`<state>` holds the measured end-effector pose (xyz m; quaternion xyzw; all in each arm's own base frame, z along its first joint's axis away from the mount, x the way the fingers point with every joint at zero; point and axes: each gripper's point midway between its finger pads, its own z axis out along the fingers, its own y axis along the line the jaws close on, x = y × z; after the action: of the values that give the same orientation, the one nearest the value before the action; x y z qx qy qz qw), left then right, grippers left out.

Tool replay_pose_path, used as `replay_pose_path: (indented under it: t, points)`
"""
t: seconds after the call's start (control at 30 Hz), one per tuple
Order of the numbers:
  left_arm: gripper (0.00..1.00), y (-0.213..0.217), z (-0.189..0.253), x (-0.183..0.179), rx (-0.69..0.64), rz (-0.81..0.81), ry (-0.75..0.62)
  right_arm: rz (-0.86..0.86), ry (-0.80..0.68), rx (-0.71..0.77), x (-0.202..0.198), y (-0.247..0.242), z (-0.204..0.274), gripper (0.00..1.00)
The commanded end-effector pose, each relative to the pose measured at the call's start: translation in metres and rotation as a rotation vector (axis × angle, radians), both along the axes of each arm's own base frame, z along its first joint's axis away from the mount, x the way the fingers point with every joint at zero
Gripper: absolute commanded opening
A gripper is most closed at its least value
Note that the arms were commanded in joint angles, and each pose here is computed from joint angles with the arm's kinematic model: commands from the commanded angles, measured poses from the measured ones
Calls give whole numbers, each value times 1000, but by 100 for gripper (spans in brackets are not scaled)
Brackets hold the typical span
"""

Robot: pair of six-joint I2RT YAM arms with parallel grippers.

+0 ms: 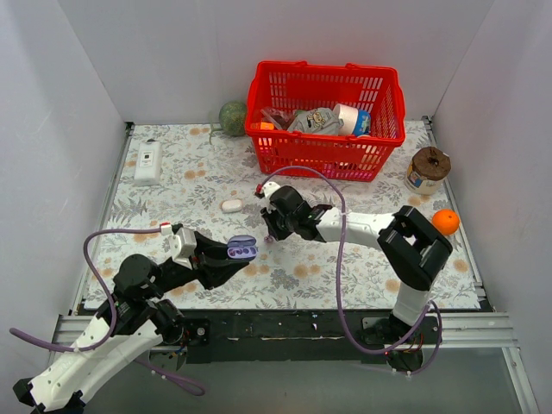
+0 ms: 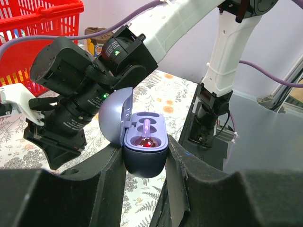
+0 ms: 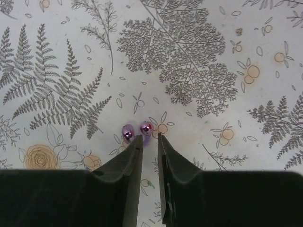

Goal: Insert the wireless bluetooth earbuds into the charging case
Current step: Adjust the earbud at the center of the board.

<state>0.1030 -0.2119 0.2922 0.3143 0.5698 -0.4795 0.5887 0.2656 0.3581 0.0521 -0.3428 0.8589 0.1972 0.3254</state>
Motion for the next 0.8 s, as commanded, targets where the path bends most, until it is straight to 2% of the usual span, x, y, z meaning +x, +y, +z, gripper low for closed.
replay_pose_path:
  t: [0.0, 0.3, 0.77]
  points:
    - [0, 1, 0, 0, -8, 9, 7, -109, -41, 55, 27, -2, 10, 26]
    - [0, 2, 0, -2, -17, 5, 14, -118, 29, 19, 22, -4, -11, 14]
    - [0, 2, -3, -3, -20, -3, 32, -64, 78, 45, -5, 9, -15, 12]
